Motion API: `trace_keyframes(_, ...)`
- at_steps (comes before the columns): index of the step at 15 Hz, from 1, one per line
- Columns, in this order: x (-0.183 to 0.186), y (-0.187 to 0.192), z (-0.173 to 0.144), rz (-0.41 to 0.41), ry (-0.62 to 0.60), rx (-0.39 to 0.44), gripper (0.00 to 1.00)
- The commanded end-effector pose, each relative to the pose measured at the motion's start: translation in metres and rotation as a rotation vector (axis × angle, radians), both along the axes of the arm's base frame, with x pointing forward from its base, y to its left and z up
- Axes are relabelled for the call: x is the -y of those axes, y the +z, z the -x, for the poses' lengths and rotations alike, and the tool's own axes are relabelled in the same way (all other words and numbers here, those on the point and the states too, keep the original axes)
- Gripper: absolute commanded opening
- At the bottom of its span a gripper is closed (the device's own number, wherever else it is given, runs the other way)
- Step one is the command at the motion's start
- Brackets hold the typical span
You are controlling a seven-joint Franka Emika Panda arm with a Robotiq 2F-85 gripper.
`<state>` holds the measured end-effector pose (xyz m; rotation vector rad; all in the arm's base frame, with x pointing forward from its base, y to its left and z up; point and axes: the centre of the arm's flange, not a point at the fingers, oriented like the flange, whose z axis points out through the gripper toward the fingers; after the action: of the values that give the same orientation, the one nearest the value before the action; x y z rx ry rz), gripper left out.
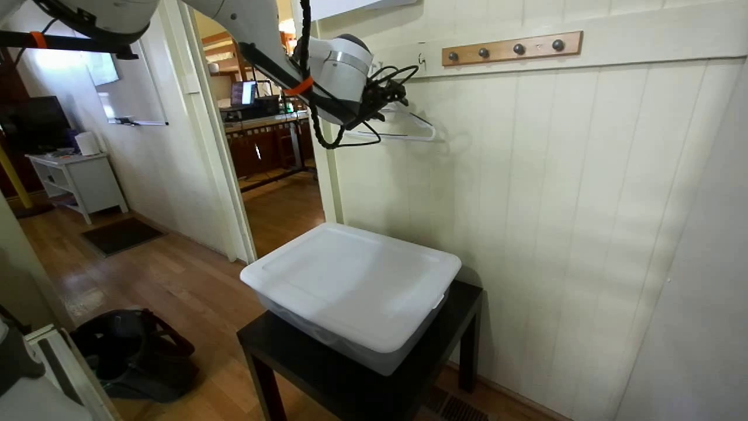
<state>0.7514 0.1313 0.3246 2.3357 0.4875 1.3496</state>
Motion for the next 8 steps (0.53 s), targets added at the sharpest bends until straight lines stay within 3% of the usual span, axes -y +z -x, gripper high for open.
trace_keyframes(1,-0.007,-0.018,-0.007,0.033,0.024,0.052,1.00)
trace_keyframes(5,-0.014,-0.023,-0.014,0.065,0.037,0.079,1.00)
trace_keyframes(6,-0.015,-0.025,-0.016,0.069,0.039,0.079,0.95)
trace_keyframes(7,-0.016,-0.026,-0.017,0.074,0.045,0.079,0.73)
trace_keyframes(8,-0.016,-0.027,-0.017,0.077,0.043,0.081,0.71)
